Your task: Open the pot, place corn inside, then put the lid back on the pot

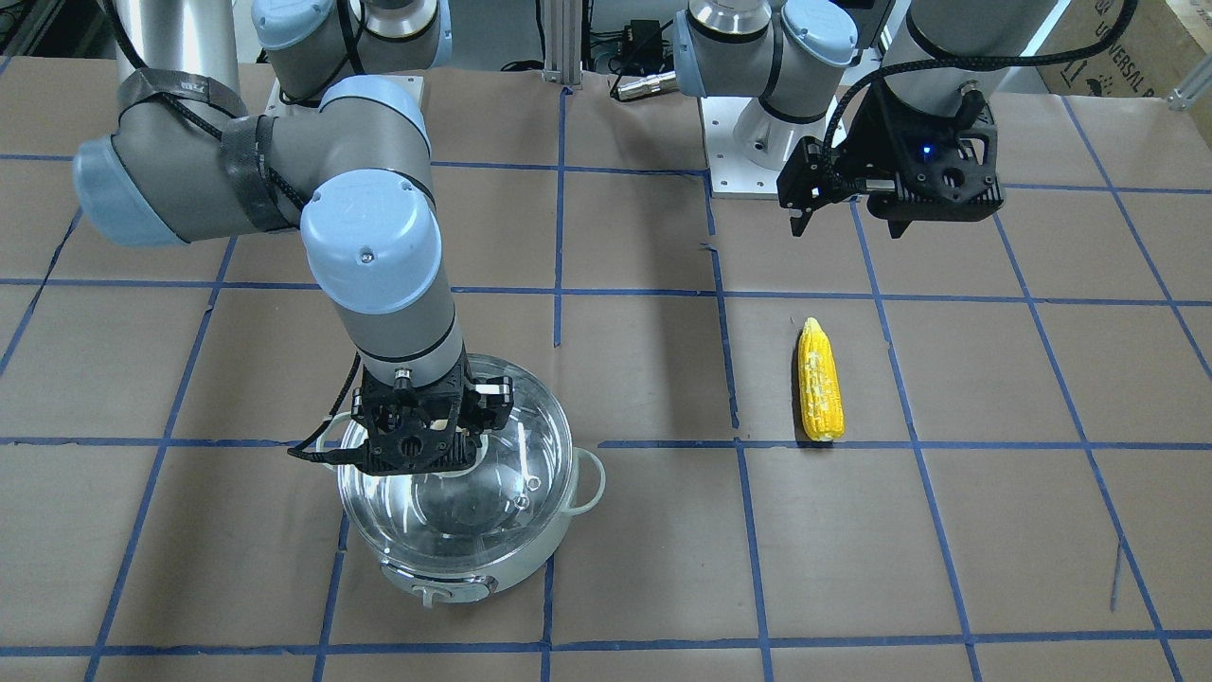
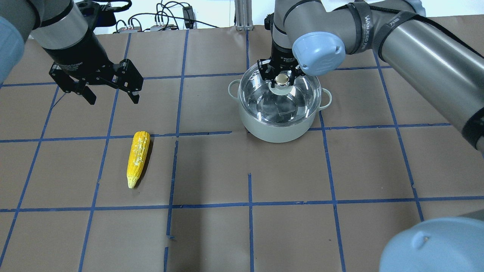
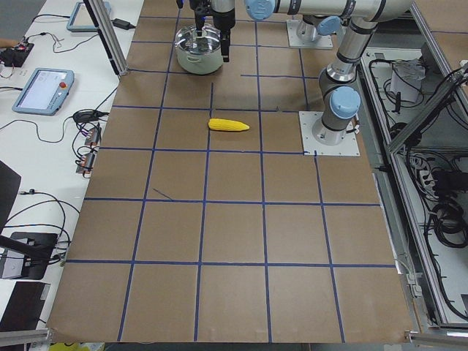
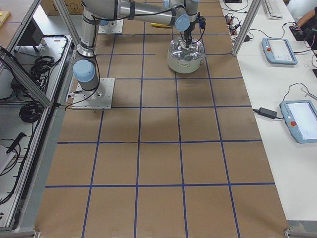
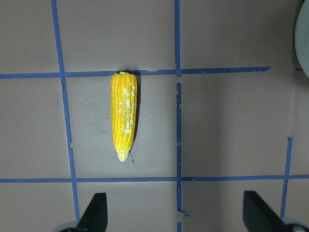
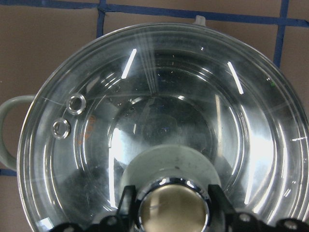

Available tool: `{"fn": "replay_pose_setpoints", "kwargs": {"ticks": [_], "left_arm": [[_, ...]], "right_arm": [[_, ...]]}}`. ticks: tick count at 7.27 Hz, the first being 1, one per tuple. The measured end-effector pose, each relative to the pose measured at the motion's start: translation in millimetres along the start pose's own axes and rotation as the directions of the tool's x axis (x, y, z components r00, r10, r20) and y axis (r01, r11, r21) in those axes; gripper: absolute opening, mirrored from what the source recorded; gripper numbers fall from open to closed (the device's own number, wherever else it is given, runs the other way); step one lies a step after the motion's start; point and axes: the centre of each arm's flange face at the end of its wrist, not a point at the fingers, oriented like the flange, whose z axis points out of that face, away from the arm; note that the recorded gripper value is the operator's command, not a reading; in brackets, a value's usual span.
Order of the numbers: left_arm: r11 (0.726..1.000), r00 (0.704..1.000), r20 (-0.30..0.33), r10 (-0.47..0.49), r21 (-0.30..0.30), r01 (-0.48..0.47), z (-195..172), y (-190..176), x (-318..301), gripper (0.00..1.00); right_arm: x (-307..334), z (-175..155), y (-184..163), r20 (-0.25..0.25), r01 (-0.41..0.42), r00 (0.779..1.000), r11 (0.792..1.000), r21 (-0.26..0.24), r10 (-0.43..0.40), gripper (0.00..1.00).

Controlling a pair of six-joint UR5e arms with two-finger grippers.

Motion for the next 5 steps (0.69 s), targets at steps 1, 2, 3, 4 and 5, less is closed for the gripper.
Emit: {"fn": "replay_pose_setpoints", "kwargs": {"ticks": [1, 2, 3, 4, 5], "left_arm": [[1.000, 1.000, 0.000, 0.000, 0.000, 0.000, 0.0, 0.0, 0.0, 1.00], [1.000, 1.000, 0.000, 0.000, 0.000, 0.000, 0.0, 0.0, -0.1, 1.00], [1.000, 1.000, 0.000, 0.000, 0.000, 0.000, 0.0, -0.1, -0.5, 1.00], [1.000, 1.000, 0.000, -0.001, 0.000, 0.001, -0.1, -0.1, -0.6, 1.00], [1.000, 1.000, 0.000, -0.001, 0.001, 0.001, -0.3, -0.2, -0.7, 1.00]], "right_arm": [[-2.6, -2.3, 0.5, -0.001, 0.004, 1.000, 1.000, 0.003, -0.004, 0.55], [-9.0, -9.6, 0.8, -0.005, 0.015, 1.000, 1.000, 0.007, -0.015, 0.53], [-15.3, -23.7, 0.4, -0.011, 0.025, 1.000, 1.000, 0.002, -0.025, 0.52], [-15.7, -44.6, 0.1, -0.015, 0.030, 0.999, 1.000, -0.010, -0.030, 0.51], [-10.6, -72.8, 4.2, -0.015, 0.035, 0.999, 0.999, -0.009, -0.035, 0.49]]}}
